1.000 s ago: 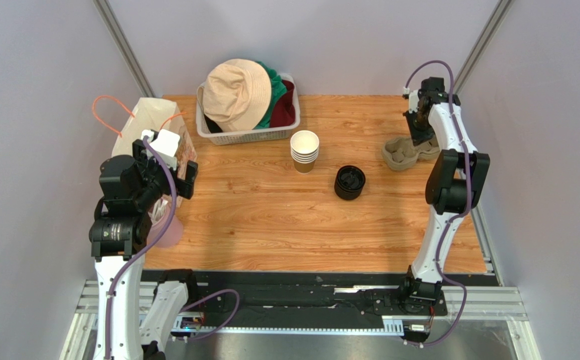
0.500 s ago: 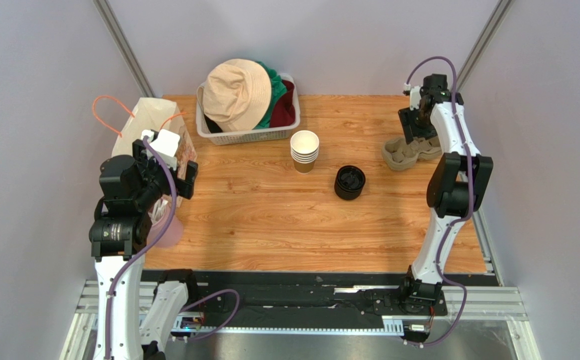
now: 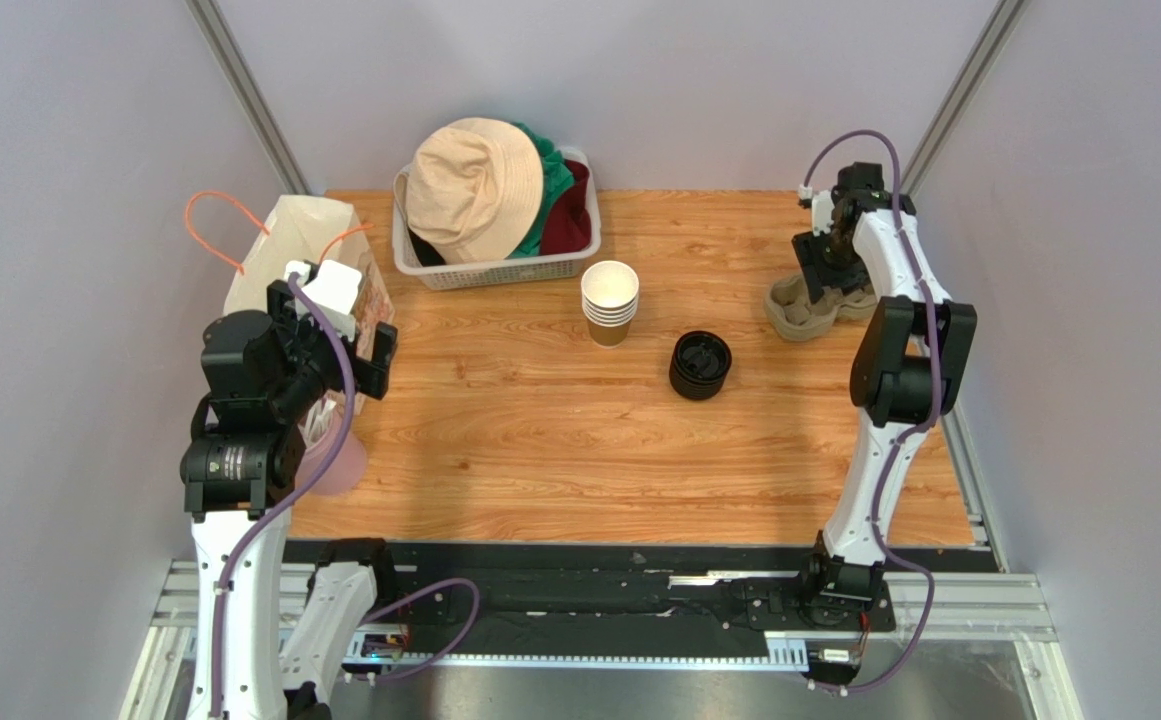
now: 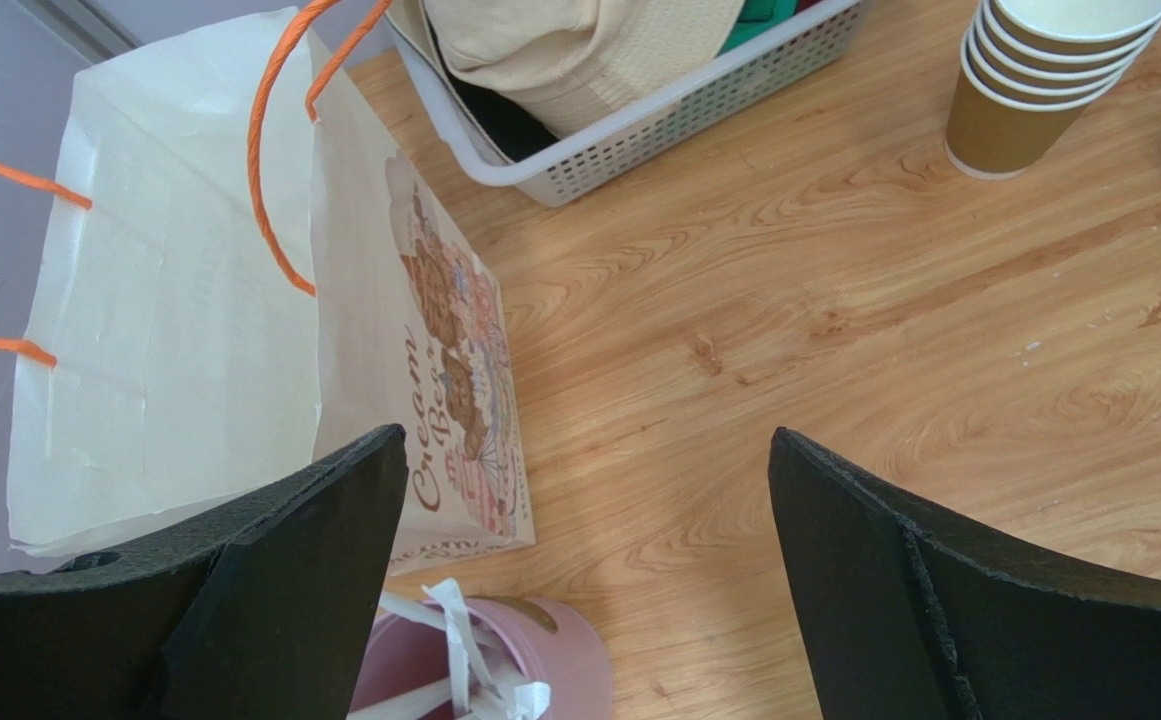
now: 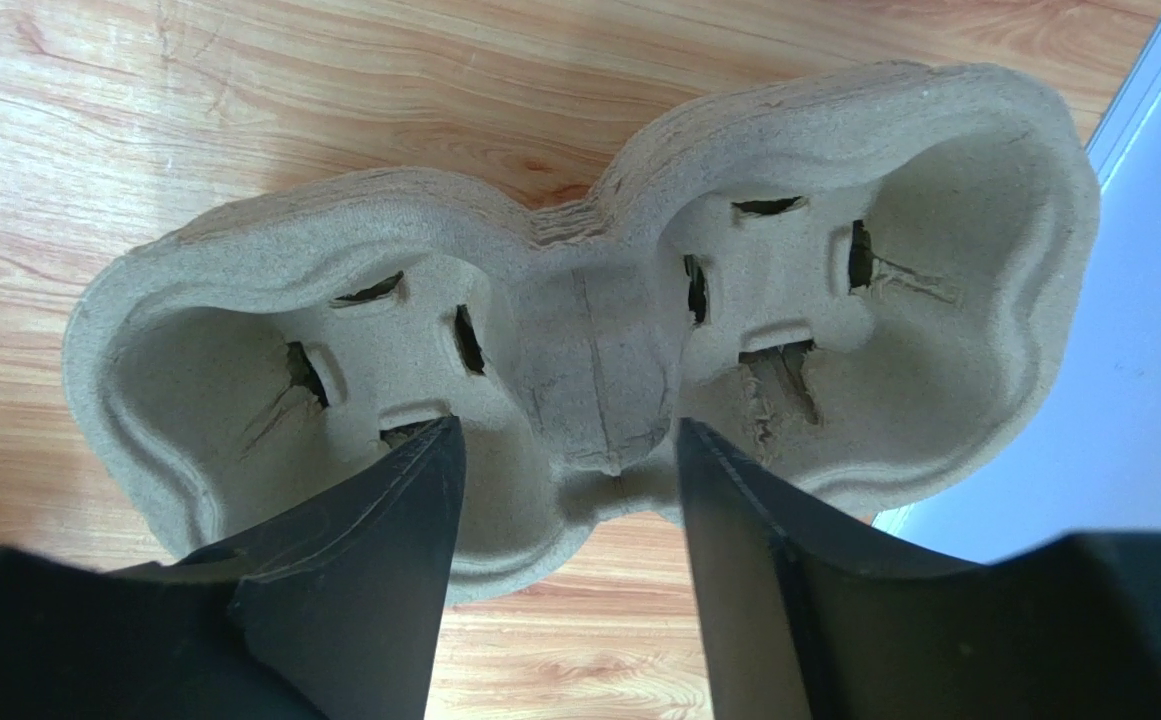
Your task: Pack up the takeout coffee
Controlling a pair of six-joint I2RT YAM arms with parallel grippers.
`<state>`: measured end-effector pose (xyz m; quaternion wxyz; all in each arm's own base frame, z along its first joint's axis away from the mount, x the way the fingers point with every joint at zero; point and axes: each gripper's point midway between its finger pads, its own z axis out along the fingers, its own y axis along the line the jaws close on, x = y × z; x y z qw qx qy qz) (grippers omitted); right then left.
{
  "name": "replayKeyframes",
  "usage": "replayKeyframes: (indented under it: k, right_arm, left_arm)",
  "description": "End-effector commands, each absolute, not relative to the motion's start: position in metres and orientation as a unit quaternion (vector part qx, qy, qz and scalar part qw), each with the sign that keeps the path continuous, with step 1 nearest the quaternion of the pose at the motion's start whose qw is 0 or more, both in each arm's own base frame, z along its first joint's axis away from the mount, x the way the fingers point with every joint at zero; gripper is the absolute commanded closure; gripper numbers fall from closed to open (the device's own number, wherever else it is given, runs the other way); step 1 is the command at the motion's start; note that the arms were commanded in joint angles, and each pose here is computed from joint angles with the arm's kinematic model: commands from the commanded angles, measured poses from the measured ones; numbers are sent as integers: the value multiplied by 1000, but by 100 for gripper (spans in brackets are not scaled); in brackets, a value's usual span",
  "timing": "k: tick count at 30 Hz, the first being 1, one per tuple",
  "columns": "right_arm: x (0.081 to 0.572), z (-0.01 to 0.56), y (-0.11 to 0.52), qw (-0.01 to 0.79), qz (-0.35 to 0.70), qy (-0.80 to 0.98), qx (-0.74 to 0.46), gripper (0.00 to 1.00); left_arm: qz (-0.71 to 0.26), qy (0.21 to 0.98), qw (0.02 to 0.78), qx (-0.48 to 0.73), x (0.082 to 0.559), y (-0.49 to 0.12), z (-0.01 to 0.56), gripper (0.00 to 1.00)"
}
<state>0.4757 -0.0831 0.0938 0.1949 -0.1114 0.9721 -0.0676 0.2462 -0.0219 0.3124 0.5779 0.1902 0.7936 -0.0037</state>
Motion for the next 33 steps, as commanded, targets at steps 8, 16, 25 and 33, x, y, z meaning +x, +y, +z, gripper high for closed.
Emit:
replayKeyframes:
  k: [8, 16, 25, 33]
  right_arm:
    - [482, 102, -86, 213, -76, 967, -115, 57]
    - [483, 107, -85, 221, -76, 965, -115, 70]
    - [483, 123, -84, 238, -79, 961, -114, 75]
    - [484, 140, -82, 260, -77, 956, -111, 76]
  left_arm:
    - [-4, 784, 591, 190, 250, -22, 320, 1]
    - [-7, 785, 589, 191, 250, -24, 319, 1]
    - [-8, 785, 589, 192, 251, -24, 318, 1]
    - [-6, 785, 589, 191, 251, -23, 319, 1]
